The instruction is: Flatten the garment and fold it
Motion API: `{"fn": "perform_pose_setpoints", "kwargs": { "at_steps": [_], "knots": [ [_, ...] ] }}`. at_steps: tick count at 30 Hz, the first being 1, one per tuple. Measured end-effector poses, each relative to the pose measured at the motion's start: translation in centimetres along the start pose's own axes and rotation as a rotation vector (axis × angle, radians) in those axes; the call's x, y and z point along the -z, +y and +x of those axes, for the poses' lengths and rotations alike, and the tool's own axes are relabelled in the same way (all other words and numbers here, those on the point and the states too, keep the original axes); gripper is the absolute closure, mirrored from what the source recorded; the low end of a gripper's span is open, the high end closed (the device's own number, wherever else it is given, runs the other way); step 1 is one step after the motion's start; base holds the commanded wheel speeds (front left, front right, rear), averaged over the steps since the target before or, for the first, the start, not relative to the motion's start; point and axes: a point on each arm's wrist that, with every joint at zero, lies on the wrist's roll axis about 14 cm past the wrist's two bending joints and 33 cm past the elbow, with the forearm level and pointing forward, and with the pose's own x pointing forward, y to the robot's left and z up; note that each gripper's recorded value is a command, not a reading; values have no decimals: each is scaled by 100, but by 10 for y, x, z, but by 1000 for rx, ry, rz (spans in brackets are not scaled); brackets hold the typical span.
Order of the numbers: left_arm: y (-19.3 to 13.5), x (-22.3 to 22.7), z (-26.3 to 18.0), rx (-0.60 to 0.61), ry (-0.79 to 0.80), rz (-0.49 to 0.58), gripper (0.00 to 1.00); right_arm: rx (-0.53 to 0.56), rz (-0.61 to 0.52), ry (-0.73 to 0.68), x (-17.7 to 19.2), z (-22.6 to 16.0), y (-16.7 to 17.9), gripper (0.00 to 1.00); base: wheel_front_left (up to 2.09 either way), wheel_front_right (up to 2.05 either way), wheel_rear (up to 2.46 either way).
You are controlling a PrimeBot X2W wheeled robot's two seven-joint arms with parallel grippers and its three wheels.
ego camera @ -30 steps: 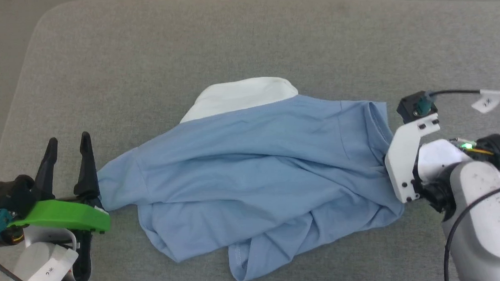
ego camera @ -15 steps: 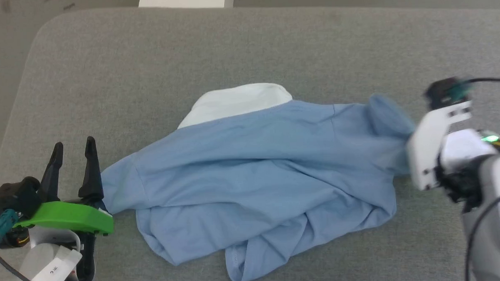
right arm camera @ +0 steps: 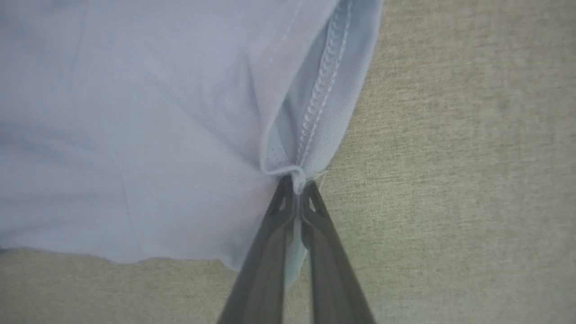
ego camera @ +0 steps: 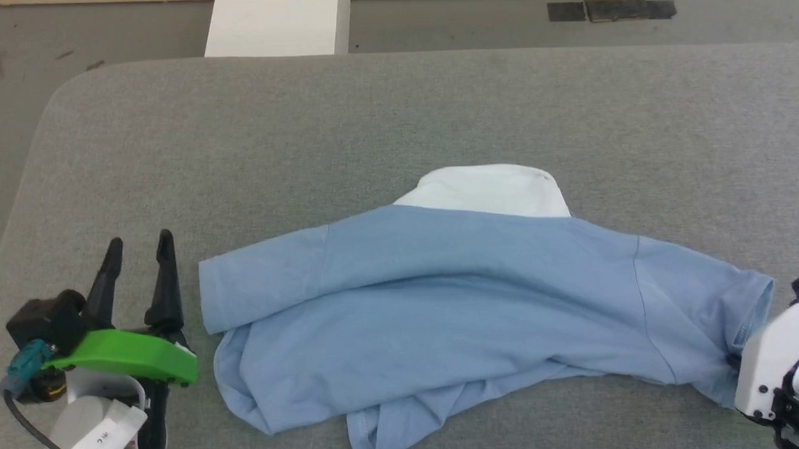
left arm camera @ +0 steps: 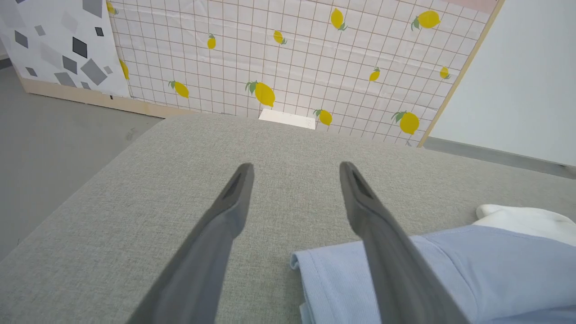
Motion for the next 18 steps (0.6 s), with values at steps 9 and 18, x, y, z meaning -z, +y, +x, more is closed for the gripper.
{"fn": "perform_pose_setpoints", "kwargs": {
  "at_steps": [9,18],
  "knots": [
    [-7,-3,-7,14,3,-1,0,-58,105,-425,-62,-33,-6,0,0,0,0],
    [-9,11,-18,-2,99,2,0,-95,114,-726,-96,-74,-1,0,0,0,0]
  ]
}}
